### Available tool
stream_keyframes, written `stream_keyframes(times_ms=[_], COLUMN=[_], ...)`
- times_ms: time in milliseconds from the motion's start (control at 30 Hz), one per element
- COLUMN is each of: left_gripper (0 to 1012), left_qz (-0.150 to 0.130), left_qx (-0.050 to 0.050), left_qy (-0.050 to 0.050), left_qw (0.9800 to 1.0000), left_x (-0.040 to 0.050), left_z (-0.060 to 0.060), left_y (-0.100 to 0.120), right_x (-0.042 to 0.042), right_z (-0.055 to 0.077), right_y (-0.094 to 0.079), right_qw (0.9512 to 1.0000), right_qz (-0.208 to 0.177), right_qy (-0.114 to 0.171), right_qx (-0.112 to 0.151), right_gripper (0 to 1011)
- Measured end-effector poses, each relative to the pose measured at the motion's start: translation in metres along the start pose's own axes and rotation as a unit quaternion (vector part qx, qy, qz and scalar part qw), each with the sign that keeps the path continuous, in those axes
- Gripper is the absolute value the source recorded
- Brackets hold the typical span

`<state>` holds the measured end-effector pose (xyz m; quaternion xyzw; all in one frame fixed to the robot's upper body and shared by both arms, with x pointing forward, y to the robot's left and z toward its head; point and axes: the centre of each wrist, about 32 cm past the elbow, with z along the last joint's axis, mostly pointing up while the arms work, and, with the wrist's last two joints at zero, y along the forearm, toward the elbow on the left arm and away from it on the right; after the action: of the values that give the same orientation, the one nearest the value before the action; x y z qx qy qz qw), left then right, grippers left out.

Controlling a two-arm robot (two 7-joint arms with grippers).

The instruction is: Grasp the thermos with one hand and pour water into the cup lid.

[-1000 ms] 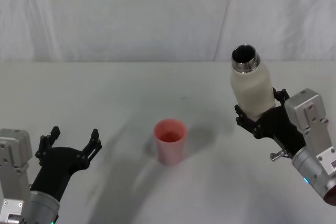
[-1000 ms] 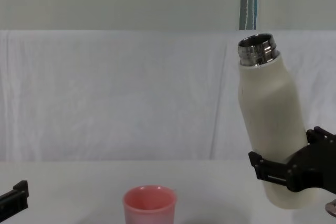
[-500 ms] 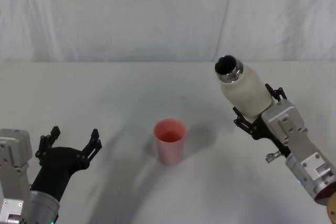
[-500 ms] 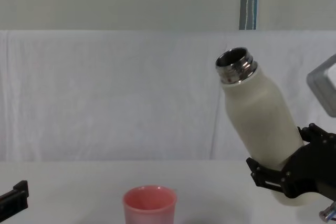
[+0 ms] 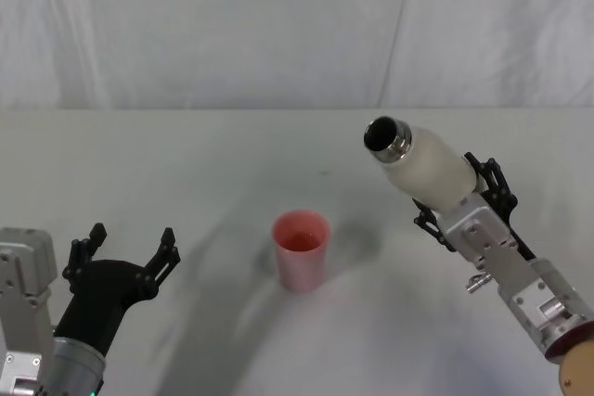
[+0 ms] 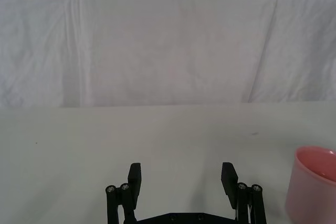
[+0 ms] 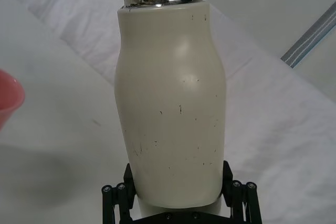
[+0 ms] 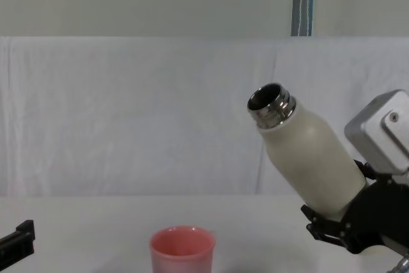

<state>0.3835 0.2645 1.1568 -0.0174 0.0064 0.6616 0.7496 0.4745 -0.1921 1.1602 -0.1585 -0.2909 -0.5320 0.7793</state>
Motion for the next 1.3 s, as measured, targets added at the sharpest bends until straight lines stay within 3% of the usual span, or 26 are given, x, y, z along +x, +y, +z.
stream_keyframes(times_ms=[400,667,1300], left_gripper=[1001,1001,1001], left_qz=[0.0,0.0,0.0], left_qx=[0.0,0.0,0.0], left_qy=[0.0,0.0,0.0], left_qw=[1.0,1.0,1.0], left_x=[0.0,0.0,0.0], left_z=[0.0,0.0,0.0], left_y=[0.0,0.0,0.0], right_x=[-0.006,-0.0111,-0.0218], right_z=[-0.002,-0.014,-0.019], right_y=[0.003,0.008,0.016], right_qw=[0.9989,0.9976,0.9876], right_qz=[0.002,0.007,0.003], right_qy=[-0.046,-0.069,-0.157], right_qx=[0.002,-0.006,-0.003], right_gripper=[955,956,955])
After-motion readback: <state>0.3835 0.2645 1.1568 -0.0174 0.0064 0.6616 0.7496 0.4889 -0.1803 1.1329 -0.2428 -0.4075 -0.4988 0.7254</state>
